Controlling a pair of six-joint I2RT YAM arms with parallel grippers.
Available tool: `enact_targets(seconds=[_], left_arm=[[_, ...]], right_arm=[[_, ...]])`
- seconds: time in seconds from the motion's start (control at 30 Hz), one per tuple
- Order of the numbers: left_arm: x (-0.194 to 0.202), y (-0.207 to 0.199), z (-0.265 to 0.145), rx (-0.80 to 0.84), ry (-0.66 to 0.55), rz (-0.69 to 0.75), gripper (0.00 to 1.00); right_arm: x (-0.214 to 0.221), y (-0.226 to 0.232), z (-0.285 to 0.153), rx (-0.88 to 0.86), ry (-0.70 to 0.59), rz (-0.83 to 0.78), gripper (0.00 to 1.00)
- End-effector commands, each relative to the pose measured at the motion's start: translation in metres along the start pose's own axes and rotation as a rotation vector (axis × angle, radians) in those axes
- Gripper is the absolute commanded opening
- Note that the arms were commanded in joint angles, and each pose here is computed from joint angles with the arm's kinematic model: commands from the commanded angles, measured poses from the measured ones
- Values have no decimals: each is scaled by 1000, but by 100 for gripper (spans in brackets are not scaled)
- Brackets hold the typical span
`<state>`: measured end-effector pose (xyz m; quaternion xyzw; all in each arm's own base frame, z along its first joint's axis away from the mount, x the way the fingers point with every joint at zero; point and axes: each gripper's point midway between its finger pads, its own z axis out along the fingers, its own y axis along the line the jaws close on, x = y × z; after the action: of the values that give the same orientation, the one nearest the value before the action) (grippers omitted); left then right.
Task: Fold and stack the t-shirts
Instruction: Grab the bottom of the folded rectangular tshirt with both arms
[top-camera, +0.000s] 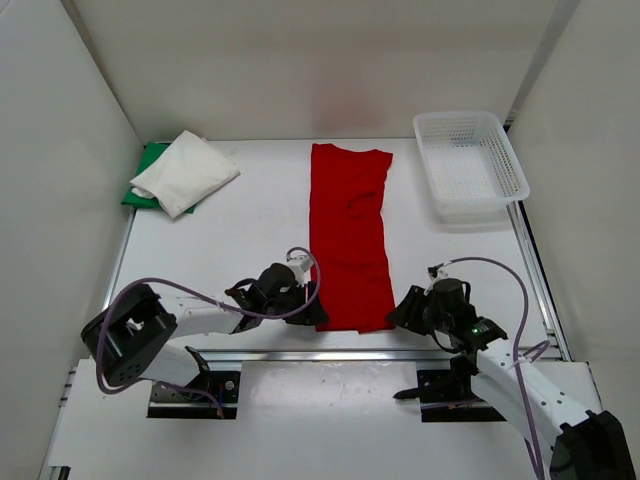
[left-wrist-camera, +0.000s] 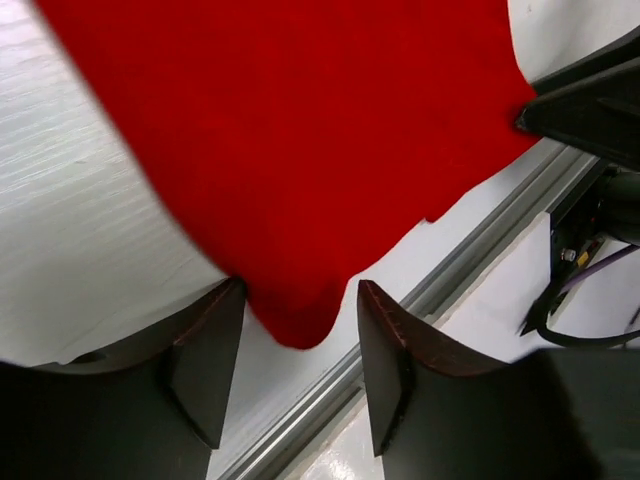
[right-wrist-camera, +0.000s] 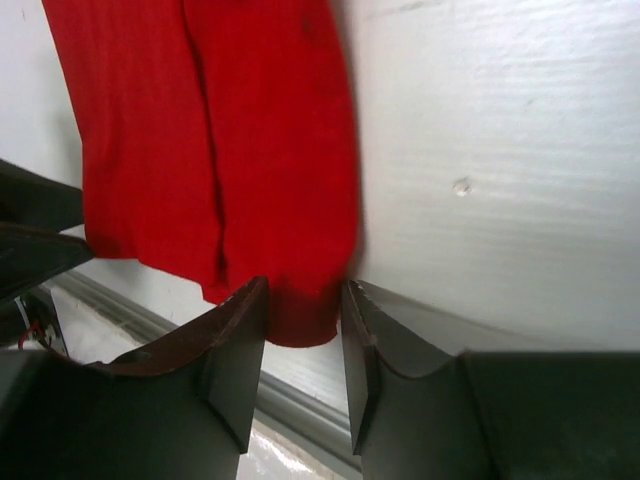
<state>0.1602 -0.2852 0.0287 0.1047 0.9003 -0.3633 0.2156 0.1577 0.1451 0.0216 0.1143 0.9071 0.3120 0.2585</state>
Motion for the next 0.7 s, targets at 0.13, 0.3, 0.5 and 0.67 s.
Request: enact_targets(seconds=[0.13,0.3,0.5,0.67], left_arm=[[8,-6,6,11,30,-1,47],[28,-4,-6,13,112,-12,9],[77,27,-51,-45,173,-95,0],[41,0,-67,28,67,-106,0]], right_arm=[[26,-3,0,7,67,29,22],[34,13,-4,-41,108,2,0],[75,35,-26,-58,185,-23,0],[46,64,-35,-122,139,-76,0]])
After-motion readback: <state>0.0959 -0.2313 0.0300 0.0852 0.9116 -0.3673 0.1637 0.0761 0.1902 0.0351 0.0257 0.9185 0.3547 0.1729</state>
